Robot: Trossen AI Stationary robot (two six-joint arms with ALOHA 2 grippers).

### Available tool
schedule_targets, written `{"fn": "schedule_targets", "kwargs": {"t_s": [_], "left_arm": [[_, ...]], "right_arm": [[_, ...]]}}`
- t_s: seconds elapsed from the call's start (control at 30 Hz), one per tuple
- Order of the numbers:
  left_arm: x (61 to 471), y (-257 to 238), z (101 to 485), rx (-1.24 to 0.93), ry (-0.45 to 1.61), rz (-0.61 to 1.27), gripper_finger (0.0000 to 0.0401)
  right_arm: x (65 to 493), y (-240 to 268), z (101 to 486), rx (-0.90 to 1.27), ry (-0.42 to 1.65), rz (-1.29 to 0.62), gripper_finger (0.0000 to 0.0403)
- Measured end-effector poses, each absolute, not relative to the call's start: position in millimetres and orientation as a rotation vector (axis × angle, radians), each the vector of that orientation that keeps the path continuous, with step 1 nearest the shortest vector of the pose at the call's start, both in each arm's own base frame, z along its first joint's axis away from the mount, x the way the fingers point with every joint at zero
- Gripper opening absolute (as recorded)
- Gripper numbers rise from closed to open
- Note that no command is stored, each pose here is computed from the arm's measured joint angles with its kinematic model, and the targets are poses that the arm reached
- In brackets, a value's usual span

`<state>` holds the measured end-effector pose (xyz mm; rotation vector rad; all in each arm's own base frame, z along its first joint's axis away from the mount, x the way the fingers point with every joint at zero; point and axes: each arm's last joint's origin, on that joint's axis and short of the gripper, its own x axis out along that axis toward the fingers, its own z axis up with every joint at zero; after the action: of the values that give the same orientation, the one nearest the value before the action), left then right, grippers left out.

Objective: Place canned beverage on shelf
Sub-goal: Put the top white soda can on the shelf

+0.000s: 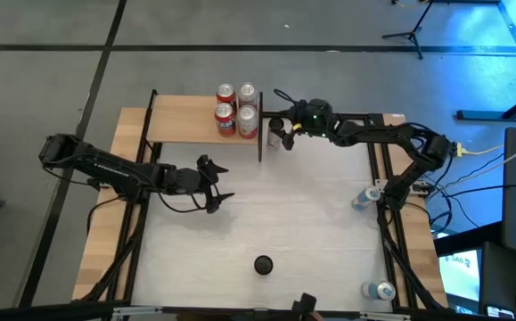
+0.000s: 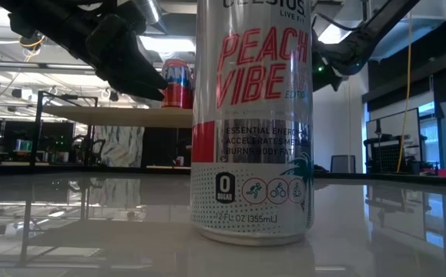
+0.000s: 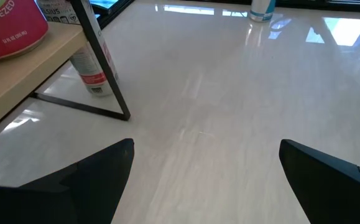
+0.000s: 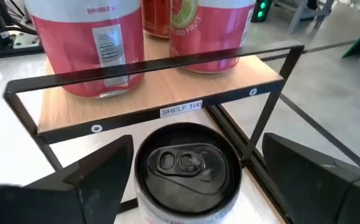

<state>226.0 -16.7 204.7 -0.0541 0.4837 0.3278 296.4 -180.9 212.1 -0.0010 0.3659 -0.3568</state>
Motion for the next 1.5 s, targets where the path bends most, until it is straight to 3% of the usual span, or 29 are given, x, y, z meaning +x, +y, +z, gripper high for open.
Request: {"fn": "schedule_targets", "kwargs": {"t_s": [0.4,0.5,0.63,0.83,1.1,1.5], "left_arm": [[226,-17,205,-0.049,0.481,0.327,0.0392],[226,-17,205,-0.042,0.482,0.325,0.0392],[226,-17,205,-0.043,0.481,0.325,0.0392],[226,-17,205,-0.044,0.480,0.325,0.0392],[226,-17,205,-0.047,0.479,0.326,0.0392],[227,-17,207,-0.065,0.460,0.320,0.0392]], "right_arm": [[305,-186,191,0.009,0.381,-0.340,0.0349],[306,-187,190,0.002,0.371,-0.339,0.0317],[306,-187,189,-0.010,0.378,-0.335,0.0244],[302,-178,196,-0.003,0.428,-0.320,0.0241],[300,-118,220,-0.002,0.551,-0.274,0.0241],[339,-30,221,-0.020,0.377,-0.129,0.0241]]}}
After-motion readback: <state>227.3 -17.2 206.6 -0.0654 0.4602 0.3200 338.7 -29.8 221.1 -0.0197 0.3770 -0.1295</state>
